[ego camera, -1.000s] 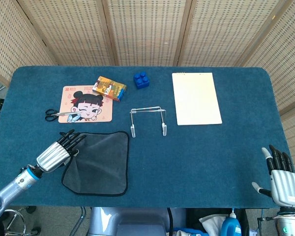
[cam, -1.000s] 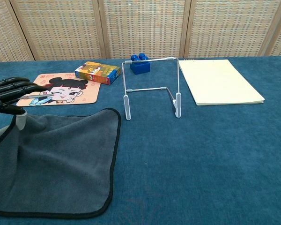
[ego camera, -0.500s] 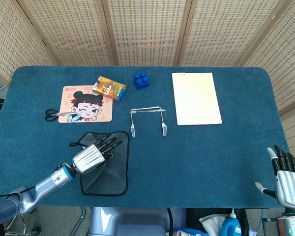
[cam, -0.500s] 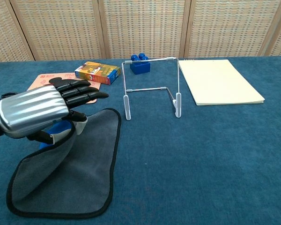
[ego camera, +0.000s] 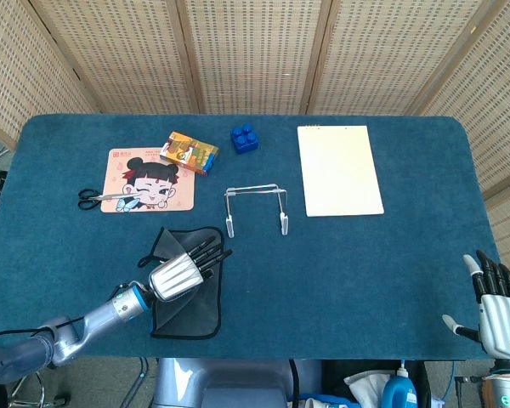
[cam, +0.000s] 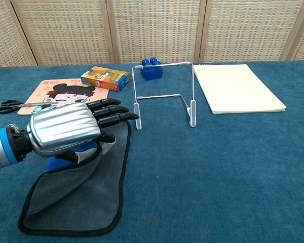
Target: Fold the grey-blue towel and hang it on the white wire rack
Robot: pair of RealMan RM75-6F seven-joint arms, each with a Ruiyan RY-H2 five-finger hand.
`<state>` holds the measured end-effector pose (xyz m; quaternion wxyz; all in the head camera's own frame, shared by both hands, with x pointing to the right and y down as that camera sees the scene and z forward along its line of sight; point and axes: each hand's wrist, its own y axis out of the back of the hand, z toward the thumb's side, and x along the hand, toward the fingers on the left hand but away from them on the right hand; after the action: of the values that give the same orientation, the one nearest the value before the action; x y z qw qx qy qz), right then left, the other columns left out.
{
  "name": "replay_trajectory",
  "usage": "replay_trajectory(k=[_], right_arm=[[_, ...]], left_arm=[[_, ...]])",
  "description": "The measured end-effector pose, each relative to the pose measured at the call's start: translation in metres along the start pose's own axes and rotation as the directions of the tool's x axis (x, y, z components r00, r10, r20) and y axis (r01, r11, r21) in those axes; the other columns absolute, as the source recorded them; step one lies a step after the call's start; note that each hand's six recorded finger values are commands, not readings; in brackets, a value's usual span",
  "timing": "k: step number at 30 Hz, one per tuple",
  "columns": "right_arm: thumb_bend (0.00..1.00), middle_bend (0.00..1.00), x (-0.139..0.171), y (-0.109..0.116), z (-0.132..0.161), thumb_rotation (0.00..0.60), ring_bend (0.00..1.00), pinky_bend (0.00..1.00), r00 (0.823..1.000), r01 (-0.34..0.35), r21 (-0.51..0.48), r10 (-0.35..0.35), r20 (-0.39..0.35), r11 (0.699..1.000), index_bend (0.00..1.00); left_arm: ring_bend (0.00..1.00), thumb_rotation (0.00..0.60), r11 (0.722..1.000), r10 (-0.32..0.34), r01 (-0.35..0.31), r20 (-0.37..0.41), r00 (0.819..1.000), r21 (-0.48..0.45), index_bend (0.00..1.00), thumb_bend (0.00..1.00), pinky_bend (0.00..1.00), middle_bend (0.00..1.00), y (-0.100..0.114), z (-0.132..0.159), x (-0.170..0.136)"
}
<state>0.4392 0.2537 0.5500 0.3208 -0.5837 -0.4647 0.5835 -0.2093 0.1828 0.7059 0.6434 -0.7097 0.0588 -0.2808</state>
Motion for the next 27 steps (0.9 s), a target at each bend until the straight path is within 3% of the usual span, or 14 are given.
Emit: replay_trajectory(k=[12, 14, 15, 16, 18, 19, 27], right_arm=[[0.0, 0.0, -0.001, 0.0, -0.002, 0.6, 0.0, 0.0, 1.0, -0.002, -0.006, 0.002, 0.006, 1.0, 0.0], [0.0, 0.0, -0.001, 0.001, -0.003, 0.6, 0.0, 0.0, 1.0, -0.001, -0.007, 0.002, 0.007, 1.0, 0.0], [0.0, 0.0, -0.001, 0.001, -0.003, 0.6, 0.0, 0.0, 1.0, -0.001, -0.008, 0.001, 0.008, 1.0, 0.0], [0.0, 0.0, -0.001, 0.001, -0.003, 0.6, 0.0, 0.0, 1.0, -0.001, -0.008, 0.001, 0.008, 1.0, 0.0], [0.0, 0.0, -0.001, 0.001, -0.004, 0.6, 0.0, 0.0, 1.0, -0.001, -0.008, 0.001, 0.009, 1.0, 0.0], [0.0, 0.0, -0.001, 0.001, -0.004, 0.6, 0.0, 0.0, 1.0, -0.001, -0.009, 0.001, 0.009, 1.0, 0.0], [0.0, 0.0, 0.0, 0.0, -0.001, 0.6, 0.0, 0.0, 1.0, -0.002, -0.004, 0.002, 0.001, 1.0, 0.0]], left_arm=[[0.0, 0.6, 1.0, -0.012, 0.012, 0.029, 0.999, 0.014, 0.67, 0.5, 0.0, 0.0, -0.005, 0.018, 0.02], [0.0, 0.6, 1.0, -0.016, 0.015, 0.031, 0.999, 0.017, 0.52, 0.5, 0.0, 0.0, -0.007, 0.019, 0.022], [0.0, 0.6, 1.0, -0.017, 0.017, 0.031, 0.999, 0.019, 0.42, 0.5, 0.0, 0.0, -0.008, 0.019, 0.022], [0.0, 0.6, 1.0, -0.019, 0.018, 0.031, 0.999, 0.023, 0.24, 0.49, 0.0, 0.0, -0.01, 0.02, 0.023], [0.0, 0.6, 1.0, -0.015, 0.014, 0.033, 0.999, 0.024, 0.04, 0.48, 0.0, 0.0, -0.01, 0.02, 0.023], [0.0, 0.6, 1.0, -0.007, 0.007, 0.034, 0.999, 0.019, 0.0, 0.47, 0.0, 0.0, -0.009, 0.02, 0.023], [0.0, 0.6, 0.994, 0.085, -0.084, 0.015, 0.996, -0.067, 0.0, 0.39, 0.0, 0.0, 0.01, 0.012, 0.015]])
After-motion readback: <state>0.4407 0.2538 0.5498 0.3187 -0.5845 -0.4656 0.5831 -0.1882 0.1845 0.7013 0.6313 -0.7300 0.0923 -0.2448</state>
